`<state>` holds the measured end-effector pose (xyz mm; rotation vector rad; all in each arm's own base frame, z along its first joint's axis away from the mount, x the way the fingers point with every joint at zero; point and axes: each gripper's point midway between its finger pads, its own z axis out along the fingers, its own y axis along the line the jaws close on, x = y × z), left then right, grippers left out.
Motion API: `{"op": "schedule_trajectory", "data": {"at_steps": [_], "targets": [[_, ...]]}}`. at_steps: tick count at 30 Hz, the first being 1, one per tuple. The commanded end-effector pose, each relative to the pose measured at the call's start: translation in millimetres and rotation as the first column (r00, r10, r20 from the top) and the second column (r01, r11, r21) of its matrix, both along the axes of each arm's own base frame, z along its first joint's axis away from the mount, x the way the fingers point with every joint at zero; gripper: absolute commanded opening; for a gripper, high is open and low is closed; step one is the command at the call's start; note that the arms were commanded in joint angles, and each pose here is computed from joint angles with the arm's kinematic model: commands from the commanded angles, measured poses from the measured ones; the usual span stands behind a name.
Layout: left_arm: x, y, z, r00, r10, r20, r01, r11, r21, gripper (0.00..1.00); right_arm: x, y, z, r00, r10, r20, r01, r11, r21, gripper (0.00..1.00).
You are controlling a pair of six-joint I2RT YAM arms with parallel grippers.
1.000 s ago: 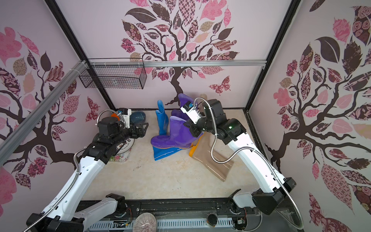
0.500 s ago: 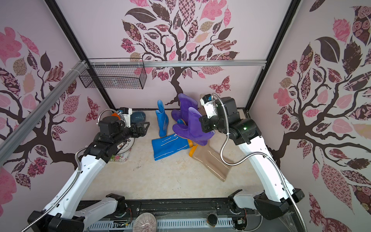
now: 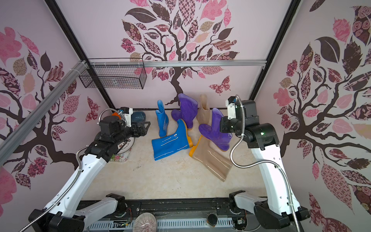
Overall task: Match and arrange rain boots in pairs
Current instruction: Pick up the rain boot at the center of the board, then place the rain boot at the corner of the board.
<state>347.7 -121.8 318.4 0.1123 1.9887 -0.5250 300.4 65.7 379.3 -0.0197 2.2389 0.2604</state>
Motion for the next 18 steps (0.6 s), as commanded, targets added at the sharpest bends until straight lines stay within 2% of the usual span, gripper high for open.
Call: {"op": "schedule_trajectory", "data": {"at_steps": [1, 8, 13, 18], "targets": [[2.3, -3.8, 25.2, 0.998, -0.013, 0.062, 0.014, 1.0, -0.012, 0.94, 2.3, -17.8, 17.5, 0.995, -0.071, 0.076, 0.069, 0.997, 0.033, 0.0], [4.0, -6.1, 21.8, 0.998, -0.02, 0.057, 0.02, 1.0, 0.003, 0.94, 39.3, -53.8, -0.6, 0.968, -0.238, 0.078, 0.241, 0.97, -0.034, 0.0], [2.0, -6.7, 18.2, 0.998, -0.023, 0.051, 0.023, 1.0, 0.009, 0.94, 69.8, -76.8, -8.2, 0.934, -0.331, 0.134, 0.338, 0.941, -0.034, 0.0], [0.8, -8.2, 14.2, 0.998, -0.033, 0.047, 0.031, 0.999, 0.024, 0.94, 107.0, -80.1, -18.0, 0.934, -0.32, 0.159, 0.335, 0.939, -0.083, 0.0]]}}
